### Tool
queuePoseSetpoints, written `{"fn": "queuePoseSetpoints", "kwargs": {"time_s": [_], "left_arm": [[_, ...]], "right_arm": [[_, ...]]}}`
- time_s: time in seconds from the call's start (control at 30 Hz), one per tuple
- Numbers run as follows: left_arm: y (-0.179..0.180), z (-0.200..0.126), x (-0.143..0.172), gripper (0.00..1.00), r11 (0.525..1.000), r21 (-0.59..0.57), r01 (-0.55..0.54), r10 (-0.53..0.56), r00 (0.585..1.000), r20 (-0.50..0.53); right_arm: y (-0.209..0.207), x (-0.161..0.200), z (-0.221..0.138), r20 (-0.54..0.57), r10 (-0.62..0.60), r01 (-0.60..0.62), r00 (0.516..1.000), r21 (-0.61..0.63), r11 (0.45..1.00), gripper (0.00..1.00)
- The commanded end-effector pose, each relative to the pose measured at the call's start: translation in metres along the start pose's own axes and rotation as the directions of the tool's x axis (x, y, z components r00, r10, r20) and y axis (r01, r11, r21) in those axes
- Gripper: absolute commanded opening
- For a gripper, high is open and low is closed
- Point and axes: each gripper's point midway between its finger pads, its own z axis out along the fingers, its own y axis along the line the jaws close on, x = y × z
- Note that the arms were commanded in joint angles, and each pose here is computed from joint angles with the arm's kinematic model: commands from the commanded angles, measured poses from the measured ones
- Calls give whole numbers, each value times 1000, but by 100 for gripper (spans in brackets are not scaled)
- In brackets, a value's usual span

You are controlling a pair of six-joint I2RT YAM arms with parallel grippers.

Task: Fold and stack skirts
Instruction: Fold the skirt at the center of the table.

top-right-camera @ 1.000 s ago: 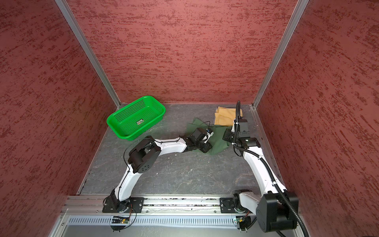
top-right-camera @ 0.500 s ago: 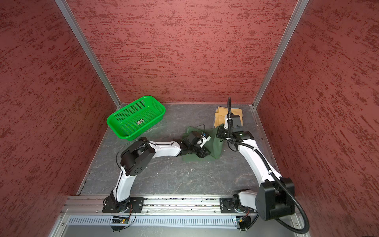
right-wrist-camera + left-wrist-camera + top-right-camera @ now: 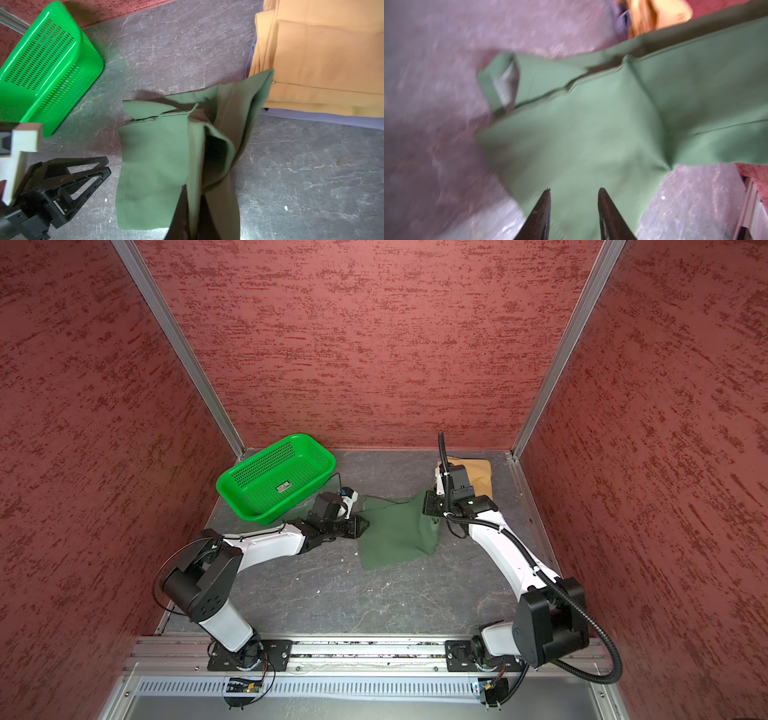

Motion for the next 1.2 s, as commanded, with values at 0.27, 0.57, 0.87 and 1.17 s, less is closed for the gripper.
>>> {"fn": "queuePoseSetpoints", "kwargs": {"time_s": [0.27,0.57,0.87,1.17], "left_arm": [[28,20,33,35,994,-90,60,-65,996,-63],[31,38,42,34,995,-83,59,-67,993,-94],[33,41,45,34,995,-79,55,-63,993,-101],[33,31,44,34,996,-80,50,-56,995,-81]], "right_arm": [[31,-6,-2,13,-93,93,996,-19,995,0],[86,22,24,-57,-168,161,984,-117,980,0],[146,56,67,-117,-192,162,974,-226,960,0],[147,83,113,-180,-159,118,971,-219,969,4]]}}
